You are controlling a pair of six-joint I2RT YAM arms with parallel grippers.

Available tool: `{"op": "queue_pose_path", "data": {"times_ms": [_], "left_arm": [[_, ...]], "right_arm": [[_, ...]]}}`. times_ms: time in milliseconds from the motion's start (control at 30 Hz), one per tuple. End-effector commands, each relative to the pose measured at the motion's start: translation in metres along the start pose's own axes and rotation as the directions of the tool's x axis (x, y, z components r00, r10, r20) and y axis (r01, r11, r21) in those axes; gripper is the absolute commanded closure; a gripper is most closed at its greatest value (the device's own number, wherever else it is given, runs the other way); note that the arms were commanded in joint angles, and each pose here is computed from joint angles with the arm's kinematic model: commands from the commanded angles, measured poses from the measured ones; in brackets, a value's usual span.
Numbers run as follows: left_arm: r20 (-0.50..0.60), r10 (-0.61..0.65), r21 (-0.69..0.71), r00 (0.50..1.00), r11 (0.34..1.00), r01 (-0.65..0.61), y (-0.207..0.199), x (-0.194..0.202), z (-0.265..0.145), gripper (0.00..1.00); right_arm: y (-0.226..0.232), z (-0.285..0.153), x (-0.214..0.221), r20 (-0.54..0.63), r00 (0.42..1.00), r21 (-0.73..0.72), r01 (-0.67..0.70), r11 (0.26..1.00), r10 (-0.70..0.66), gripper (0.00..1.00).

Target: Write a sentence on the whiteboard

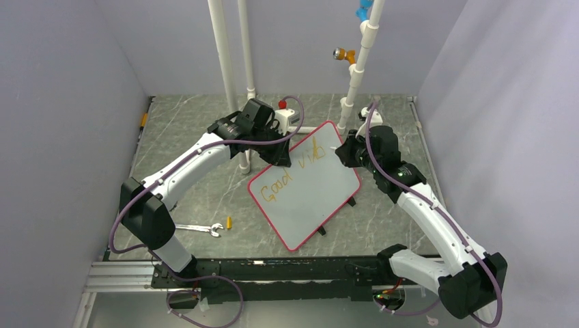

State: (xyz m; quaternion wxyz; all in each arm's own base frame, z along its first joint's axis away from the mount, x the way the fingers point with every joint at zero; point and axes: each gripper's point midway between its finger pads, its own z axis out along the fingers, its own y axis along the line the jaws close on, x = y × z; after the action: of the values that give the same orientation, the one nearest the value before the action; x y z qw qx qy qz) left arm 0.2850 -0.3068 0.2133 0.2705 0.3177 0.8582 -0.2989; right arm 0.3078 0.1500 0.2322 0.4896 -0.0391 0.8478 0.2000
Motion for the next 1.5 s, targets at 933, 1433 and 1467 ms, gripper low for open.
{"op": "queue_pose_path", "data": {"times_ms": [933,1433,1467], "left_arm": [[0.001,0.11,-0.08,0.994,0.991,-0.11,0.013,0.002,-0.005,1.0],[-0.004,0.108,-0.081,0.994,0.991,-0.108,0.014,0.003,-0.004,1.0],[-0.003,0.109,-0.082,0.994,0.991,-0.109,0.014,0.003,-0.004,1.0]], "right_arm": [[0.009,0.025,-0.018,0.035,0.999,-0.047,-0.016,0.999,0.018,1.0],[0.0,0.034,-0.03,0.044,0.999,0.013,-0.026,1.0,0.026,1.0],[0.002,0.034,-0.032,0.049,0.998,0.005,-0.027,1.0,0.027,1.0]]}}
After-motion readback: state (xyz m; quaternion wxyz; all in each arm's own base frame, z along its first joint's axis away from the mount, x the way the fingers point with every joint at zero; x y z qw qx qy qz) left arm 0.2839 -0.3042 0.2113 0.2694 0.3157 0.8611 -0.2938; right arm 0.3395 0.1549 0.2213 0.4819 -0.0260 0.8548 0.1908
